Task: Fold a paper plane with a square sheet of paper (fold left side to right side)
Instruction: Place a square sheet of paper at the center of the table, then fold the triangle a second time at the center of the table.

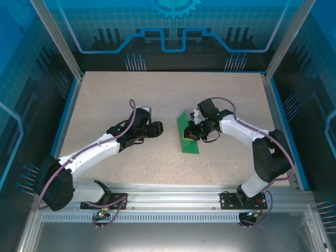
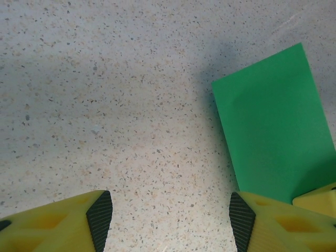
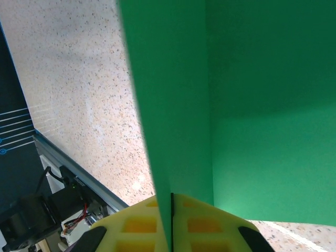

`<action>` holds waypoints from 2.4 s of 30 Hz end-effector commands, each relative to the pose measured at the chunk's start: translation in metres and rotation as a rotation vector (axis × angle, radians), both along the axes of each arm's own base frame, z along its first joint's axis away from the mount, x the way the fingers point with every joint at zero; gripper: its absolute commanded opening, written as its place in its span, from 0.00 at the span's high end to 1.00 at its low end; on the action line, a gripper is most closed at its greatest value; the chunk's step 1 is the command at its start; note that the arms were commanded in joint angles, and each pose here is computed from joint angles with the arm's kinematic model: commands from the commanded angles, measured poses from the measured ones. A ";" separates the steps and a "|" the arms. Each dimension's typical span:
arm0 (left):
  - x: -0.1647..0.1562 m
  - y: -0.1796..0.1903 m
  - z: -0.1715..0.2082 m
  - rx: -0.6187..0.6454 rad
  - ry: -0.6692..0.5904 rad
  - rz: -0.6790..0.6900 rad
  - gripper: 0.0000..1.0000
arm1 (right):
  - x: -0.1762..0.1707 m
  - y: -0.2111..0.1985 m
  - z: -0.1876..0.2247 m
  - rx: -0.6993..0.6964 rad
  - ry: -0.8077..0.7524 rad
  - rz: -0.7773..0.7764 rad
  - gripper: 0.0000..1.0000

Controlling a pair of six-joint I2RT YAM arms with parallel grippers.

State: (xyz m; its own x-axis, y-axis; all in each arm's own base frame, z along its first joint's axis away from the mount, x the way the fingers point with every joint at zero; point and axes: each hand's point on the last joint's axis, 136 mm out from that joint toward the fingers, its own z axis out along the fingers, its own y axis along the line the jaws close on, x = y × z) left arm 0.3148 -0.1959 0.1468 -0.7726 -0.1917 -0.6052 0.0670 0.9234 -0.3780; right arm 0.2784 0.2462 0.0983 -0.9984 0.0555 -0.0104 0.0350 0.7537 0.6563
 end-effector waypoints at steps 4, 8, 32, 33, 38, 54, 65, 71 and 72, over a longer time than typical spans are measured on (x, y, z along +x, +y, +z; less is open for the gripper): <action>0.000 0.004 0.009 0.025 -0.022 0.000 0.35 | 0.004 0.012 -0.018 -0.001 0.048 -0.049 0.94; 0.000 0.003 0.009 0.020 -0.020 0.000 0.35 | 0.011 0.019 -0.010 -0.012 0.020 -0.035 0.93; 0.000 0.003 0.004 0.021 -0.011 -0.001 0.35 | -0.012 0.013 -0.030 -0.190 0.021 0.126 0.66; 0.000 0.003 0.005 0.021 -0.013 -0.003 0.35 | -0.011 0.012 -0.028 -0.191 0.018 0.124 0.64; -0.007 -0.006 0.010 -0.017 -0.036 -0.064 0.35 | 0.004 0.008 -0.025 -0.167 0.009 0.095 0.60; -0.098 -0.110 -0.009 0.086 -0.055 -0.478 0.31 | 0.054 0.004 -0.018 -0.052 0.029 0.038 0.60; -0.092 -0.156 -0.046 0.364 0.039 -0.511 0.28 | 0.055 0.002 -0.018 -0.034 0.042 0.035 0.60; -0.079 -0.161 -0.062 0.500 0.076 -0.464 0.27 | 0.055 0.002 -0.018 -0.031 0.042 0.033 0.60; -0.077 -0.162 -0.063 0.513 0.081 -0.456 0.27 | 0.055 0.002 -0.018 -0.031 0.041 0.033 0.60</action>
State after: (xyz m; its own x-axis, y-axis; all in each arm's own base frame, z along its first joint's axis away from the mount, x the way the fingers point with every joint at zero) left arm 0.2361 -0.3719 0.0901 -0.7504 0.4158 -0.5138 0.5011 0.8648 -0.0319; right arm 0.3286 0.2500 0.0787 -0.9996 0.0199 0.0202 0.0281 0.7852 0.6186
